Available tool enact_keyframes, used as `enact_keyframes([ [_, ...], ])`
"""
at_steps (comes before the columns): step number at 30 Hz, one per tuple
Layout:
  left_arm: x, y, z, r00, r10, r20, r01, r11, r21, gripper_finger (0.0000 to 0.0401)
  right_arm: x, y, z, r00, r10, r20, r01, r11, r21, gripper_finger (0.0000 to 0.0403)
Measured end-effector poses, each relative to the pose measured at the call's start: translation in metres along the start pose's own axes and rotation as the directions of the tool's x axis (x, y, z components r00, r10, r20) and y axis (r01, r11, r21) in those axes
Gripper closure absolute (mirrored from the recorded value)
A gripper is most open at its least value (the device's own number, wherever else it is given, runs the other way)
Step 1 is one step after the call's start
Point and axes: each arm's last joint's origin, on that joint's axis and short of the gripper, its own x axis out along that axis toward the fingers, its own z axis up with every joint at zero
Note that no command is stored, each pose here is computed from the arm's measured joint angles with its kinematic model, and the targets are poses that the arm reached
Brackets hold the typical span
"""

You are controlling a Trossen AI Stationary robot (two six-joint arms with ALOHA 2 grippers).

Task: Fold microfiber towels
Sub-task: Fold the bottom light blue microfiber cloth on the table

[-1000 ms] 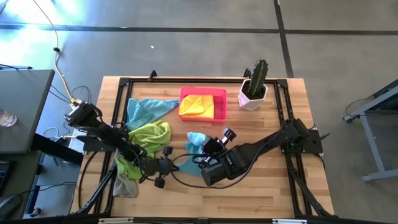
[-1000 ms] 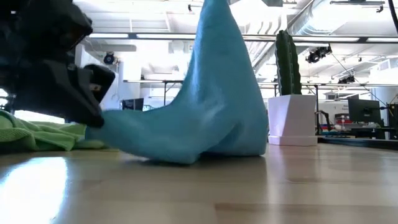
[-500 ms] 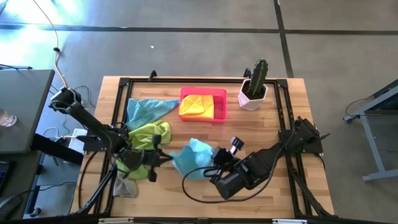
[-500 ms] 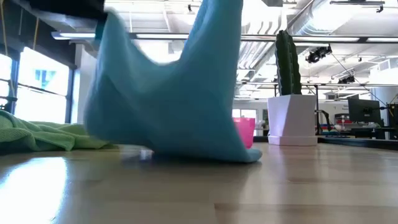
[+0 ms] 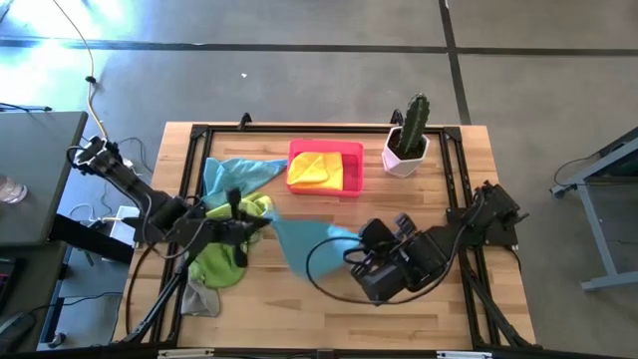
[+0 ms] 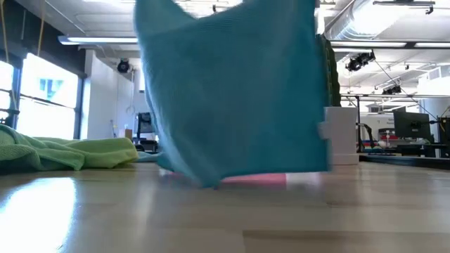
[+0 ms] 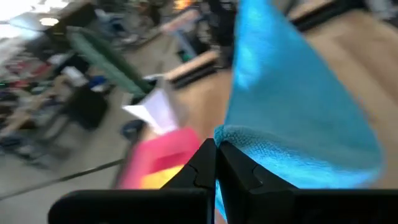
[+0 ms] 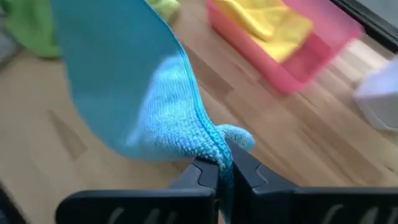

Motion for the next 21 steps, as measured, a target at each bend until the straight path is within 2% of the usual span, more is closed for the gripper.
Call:
enact_keyframes([
  [4,0.005,0.017,0.010,0.995,0.099,-0.010,-0.099,0.995,0.024,0.0401,0.000,-0.003,0.006,0.999,0.022,-0.037,-0.023,0.999,-0.032,0.0403],
  [8,0.012,0.034,0.015,0.986,0.164,-0.030,-0.164,0.986,0.019,0.0401,0.003,-0.007,0.011,0.997,0.021,-0.075,-0.035,0.979,-0.200,0.0403],
  [10,0.016,0.041,0.013,0.980,0.192,-0.047,-0.190,0.981,0.040,0.0401,0.004,-0.008,0.013,0.997,0.018,-0.074,-0.041,0.943,-0.330,0.0403],
  [14,0.023,0.050,0.010,0.969,0.233,-0.078,-0.228,0.971,0.076,0.0401,0.007,-0.009,0.017,0.999,0.002,-0.053,-0.031,0.836,-0.548,0.0403],
  [18,0.028,0.059,0.007,0.957,0.271,-0.101,-0.264,0.961,0.080,0.0401,0.011,-0.012,0.024,1.000,-0.030,0.002,0.023,0.720,-0.693,0.0403],
  [21,0.032,0.066,0.007,0.948,0.301,-0.102,-0.292,0.952,0.094,0.0401,0.014,-0.016,0.031,0.997,-0.060,0.052,0.079,0.675,-0.734,0.0403],
])
